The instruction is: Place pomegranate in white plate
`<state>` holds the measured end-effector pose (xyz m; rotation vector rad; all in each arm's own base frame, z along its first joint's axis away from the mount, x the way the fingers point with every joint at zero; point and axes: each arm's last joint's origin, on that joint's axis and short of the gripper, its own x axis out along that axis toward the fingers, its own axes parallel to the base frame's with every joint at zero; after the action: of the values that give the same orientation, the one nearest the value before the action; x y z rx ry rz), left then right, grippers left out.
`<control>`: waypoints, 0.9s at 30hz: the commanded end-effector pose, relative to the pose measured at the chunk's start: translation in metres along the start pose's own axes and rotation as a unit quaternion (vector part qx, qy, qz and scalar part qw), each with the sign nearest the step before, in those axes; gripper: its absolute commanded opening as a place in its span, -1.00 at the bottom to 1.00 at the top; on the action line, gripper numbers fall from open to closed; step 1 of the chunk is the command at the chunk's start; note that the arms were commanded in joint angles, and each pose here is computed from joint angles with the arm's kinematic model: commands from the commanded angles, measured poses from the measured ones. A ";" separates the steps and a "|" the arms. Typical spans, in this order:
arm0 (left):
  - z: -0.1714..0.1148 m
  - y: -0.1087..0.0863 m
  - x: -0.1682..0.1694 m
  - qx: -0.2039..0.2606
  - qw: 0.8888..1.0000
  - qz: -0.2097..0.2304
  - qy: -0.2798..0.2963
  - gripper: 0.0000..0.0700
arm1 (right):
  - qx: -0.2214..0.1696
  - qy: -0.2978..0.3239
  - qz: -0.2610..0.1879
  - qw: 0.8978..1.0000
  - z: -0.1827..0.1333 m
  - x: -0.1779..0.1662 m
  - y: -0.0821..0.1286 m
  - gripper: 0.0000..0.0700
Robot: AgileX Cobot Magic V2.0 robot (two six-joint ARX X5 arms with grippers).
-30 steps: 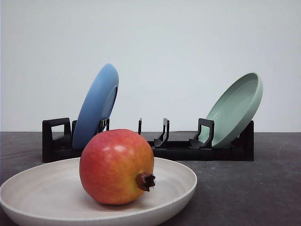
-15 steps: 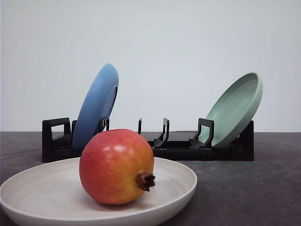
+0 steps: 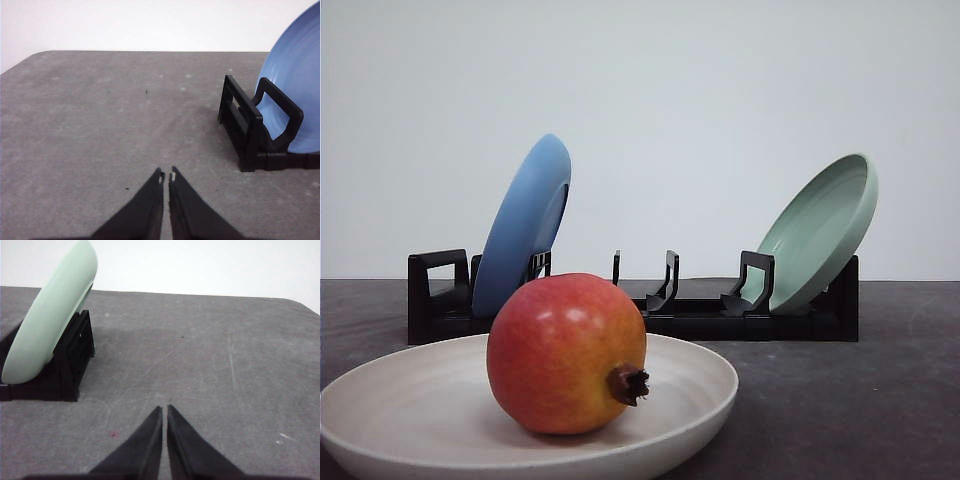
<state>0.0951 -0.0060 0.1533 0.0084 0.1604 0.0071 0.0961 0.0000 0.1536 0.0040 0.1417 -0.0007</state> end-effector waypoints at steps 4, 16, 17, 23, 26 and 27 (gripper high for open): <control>-0.004 0.000 0.001 0.008 1.000 -0.001 0.008 -1.00 | -0.002 -0.004 0.000 1.000 0.000 0.000 0.000 -0.97; -0.004 0.000 0.001 0.008 1.000 -0.001 0.008 -1.00 | -0.002 -0.004 0.000 1.000 0.000 0.000 0.000 -0.97; -0.004 0.000 0.001 0.008 1.000 -0.001 0.008 -1.00 | -0.002 -0.004 0.000 1.000 0.000 0.000 0.000 -0.97; -0.004 0.000 0.001 0.008 1.000 -0.001 0.008 -1.00 | -0.002 -0.004 0.000 1.000 0.000 0.000 0.000 -0.97; -0.004 0.000 0.001 0.008 1.000 -0.001 0.008 -1.00 | -0.002 -0.004 0.000 1.000 0.000 0.000 0.000 -0.97; -0.004 0.000 0.001 0.008 1.000 -0.001 0.008 -1.00 | -0.002 -0.004 0.000 1.000 0.000 0.000 0.000 -0.97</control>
<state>0.0951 -0.0060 0.1533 0.0085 0.1604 0.0071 0.0961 0.0000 0.1536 0.0040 0.1417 -0.0007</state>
